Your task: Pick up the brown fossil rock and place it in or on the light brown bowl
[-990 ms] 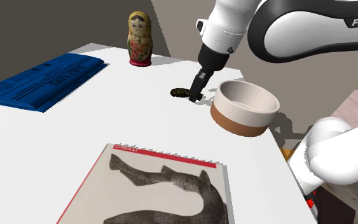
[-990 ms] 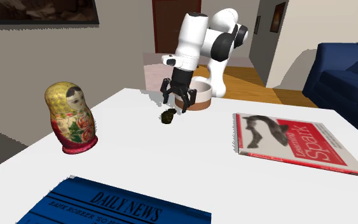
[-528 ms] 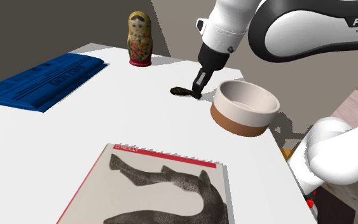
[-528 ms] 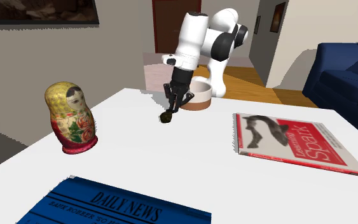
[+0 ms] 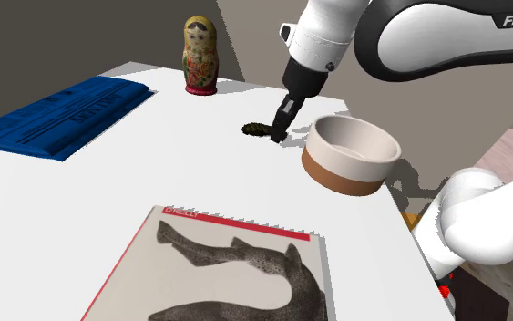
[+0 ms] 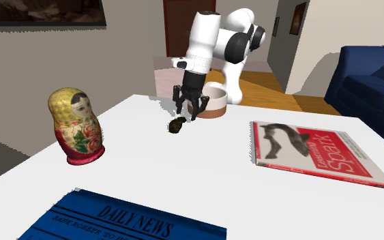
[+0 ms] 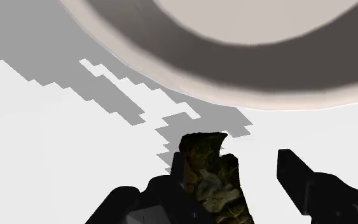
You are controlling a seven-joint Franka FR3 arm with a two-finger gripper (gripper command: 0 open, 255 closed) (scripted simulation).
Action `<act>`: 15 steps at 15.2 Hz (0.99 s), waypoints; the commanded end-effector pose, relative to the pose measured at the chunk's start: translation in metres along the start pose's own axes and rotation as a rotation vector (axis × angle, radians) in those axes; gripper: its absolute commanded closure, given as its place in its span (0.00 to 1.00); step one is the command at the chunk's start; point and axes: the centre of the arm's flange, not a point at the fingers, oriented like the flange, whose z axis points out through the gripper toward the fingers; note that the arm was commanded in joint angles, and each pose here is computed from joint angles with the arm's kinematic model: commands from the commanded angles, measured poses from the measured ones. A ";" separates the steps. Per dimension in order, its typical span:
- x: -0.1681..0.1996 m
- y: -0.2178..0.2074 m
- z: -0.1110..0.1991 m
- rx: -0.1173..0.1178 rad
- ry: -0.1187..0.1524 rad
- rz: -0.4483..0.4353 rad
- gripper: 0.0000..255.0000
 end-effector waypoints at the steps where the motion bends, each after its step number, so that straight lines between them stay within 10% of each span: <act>1: 0.018 0.023 -0.002 0.083 -0.001 -0.079 0.00; 3: 0.041 0.048 -0.003 0.181 -0.002 -0.164 0.00; 15: 0.040 0.041 0.036 0.181 -0.002 -0.164 0.00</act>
